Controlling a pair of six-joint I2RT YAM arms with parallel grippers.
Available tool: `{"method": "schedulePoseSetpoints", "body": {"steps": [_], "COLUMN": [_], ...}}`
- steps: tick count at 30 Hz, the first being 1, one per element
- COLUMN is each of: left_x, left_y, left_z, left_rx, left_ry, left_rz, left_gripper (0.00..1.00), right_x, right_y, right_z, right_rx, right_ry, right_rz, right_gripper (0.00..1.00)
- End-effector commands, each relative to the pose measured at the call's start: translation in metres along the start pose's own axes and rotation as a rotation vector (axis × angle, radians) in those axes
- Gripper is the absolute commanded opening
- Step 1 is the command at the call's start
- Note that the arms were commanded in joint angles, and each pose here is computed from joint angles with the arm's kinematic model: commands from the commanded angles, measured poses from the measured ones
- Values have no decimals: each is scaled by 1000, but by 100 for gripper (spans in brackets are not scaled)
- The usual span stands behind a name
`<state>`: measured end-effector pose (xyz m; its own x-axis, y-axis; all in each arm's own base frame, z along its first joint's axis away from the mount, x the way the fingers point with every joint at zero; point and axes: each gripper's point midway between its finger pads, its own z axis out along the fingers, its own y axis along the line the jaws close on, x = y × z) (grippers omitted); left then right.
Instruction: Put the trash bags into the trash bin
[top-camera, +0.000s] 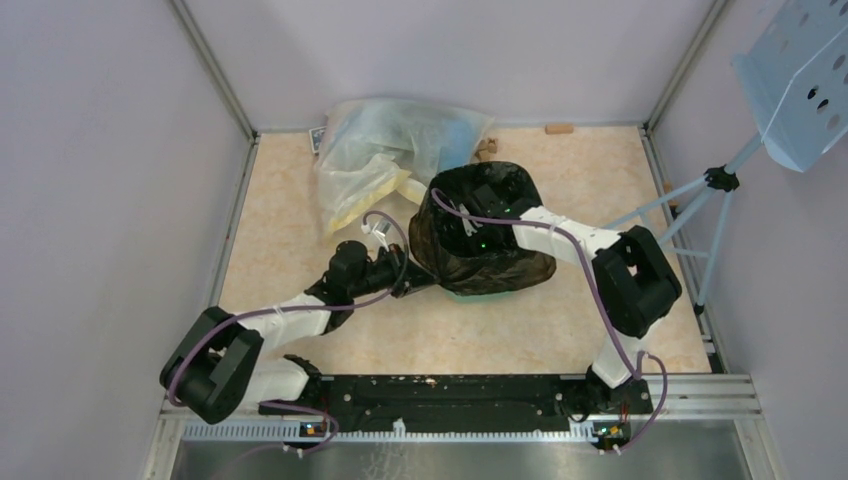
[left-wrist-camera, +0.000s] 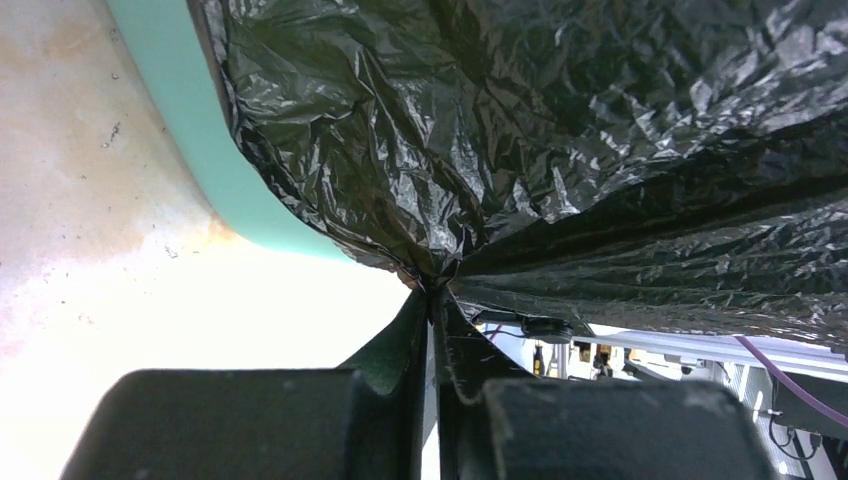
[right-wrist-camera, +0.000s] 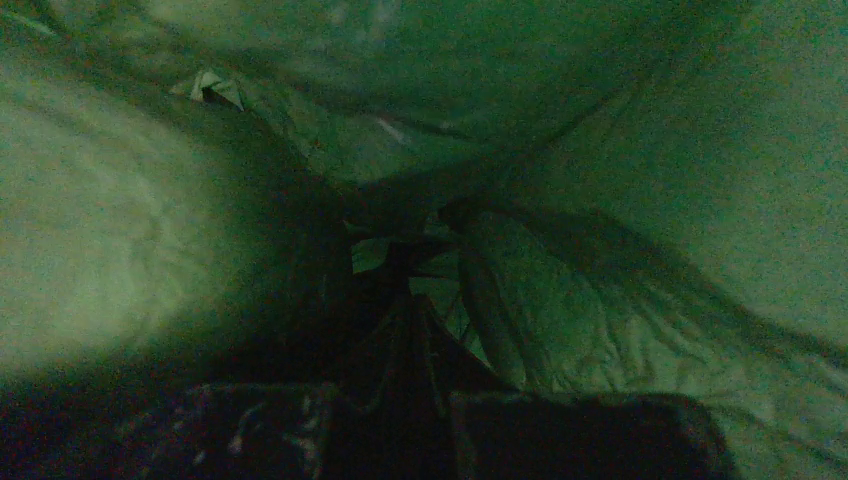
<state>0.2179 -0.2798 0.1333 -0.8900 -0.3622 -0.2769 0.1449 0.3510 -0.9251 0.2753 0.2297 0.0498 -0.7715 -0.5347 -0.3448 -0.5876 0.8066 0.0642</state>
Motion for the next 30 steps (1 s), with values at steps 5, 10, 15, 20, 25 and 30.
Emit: {"method": "schedulePoseSetpoints", "body": {"steps": [5,10,15,20,25,30], "left_x": [-15,-12,-14,-17,-16,-18], "left_y": [-35,-40,-43,-43,-44,-47], "left_z": [-5,-8,-15,-20,-23,-28], "left_rx": [67,78,63,32,26,5], "left_ry": [-39,-28,-48,-66,-65,-68], "left_rz": [69,69,87,120,124,147], "left_gripper": [11,16,21,27,30,32], "right_x": [-4,1,10,16,19,12], "right_y": [0,-2,-3,-4,-5,-10], "right_z": [5,13,26,37,43,34], "right_rx": [-26,-21,-29,-28,-17,11], "right_ry": [25,39,66,100,118,94], "right_rz": [35,58,79,90,100,101], "right_gripper": [0,0,0,0,0,0]}}
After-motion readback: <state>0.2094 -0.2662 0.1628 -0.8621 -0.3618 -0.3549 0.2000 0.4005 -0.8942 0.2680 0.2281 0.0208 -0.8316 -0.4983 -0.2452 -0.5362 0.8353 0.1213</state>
